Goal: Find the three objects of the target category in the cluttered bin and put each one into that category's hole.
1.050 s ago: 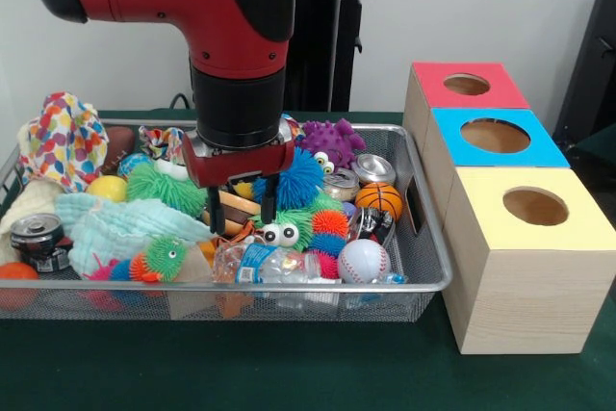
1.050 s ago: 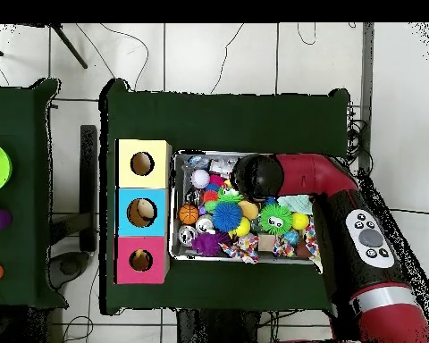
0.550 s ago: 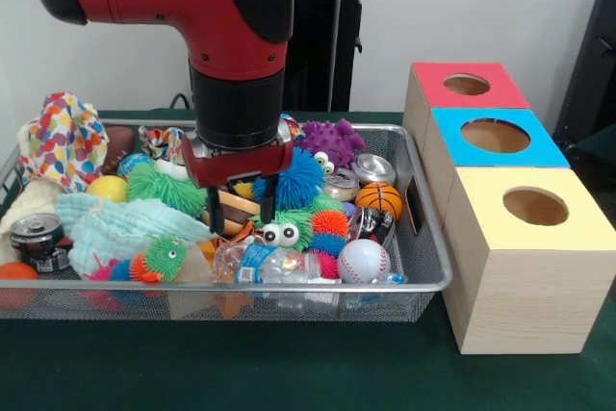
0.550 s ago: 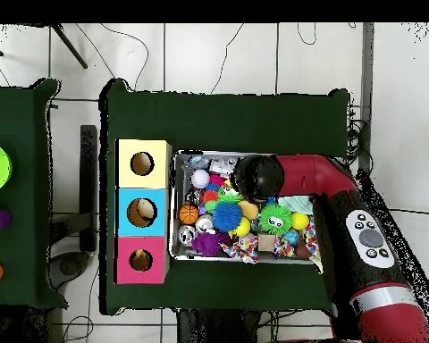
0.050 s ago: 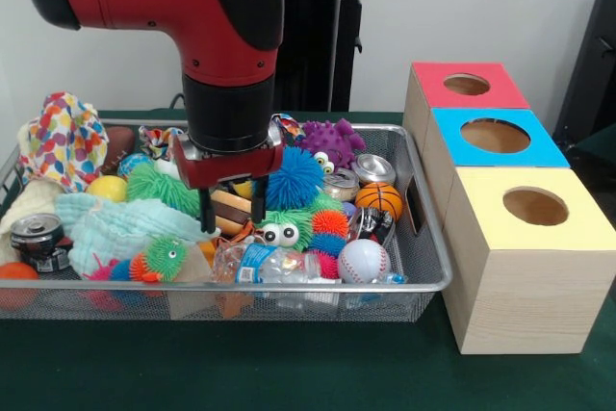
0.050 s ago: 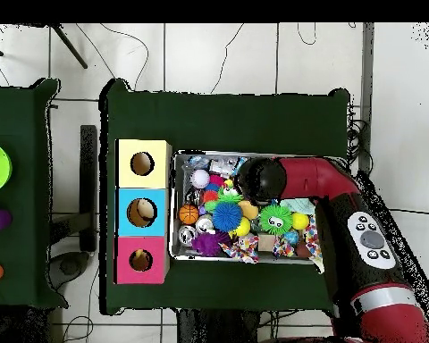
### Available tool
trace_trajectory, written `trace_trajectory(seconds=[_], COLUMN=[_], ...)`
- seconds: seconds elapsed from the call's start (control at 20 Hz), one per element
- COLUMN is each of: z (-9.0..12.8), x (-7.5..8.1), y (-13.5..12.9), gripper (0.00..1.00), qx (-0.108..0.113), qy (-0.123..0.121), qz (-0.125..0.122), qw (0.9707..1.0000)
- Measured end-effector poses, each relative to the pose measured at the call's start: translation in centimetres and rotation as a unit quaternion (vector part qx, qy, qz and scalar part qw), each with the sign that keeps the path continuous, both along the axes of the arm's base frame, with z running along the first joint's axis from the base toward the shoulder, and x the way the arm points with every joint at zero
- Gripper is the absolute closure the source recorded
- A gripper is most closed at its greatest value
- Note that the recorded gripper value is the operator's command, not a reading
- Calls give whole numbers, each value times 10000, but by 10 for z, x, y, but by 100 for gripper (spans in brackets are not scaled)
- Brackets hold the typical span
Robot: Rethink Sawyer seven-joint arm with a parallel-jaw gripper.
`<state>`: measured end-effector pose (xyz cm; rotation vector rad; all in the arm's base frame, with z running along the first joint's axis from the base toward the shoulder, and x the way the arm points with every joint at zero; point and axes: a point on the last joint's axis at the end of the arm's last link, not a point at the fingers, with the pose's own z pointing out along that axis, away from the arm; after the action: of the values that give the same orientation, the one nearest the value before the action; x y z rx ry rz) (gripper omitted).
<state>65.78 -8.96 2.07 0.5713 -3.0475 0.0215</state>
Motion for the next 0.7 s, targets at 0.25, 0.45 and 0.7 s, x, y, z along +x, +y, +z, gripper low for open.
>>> trace_trajectory(seconds=[0.25,0.45,0.7], z=[-8,-13,-22], x=[-5,-9,-15], y=[-1,-2,-2], gripper=[0,0,0], qx=[9,21,34], qy=[74,131,214], qz=[-19,-30,-47], qw=[10000,9999,9998])
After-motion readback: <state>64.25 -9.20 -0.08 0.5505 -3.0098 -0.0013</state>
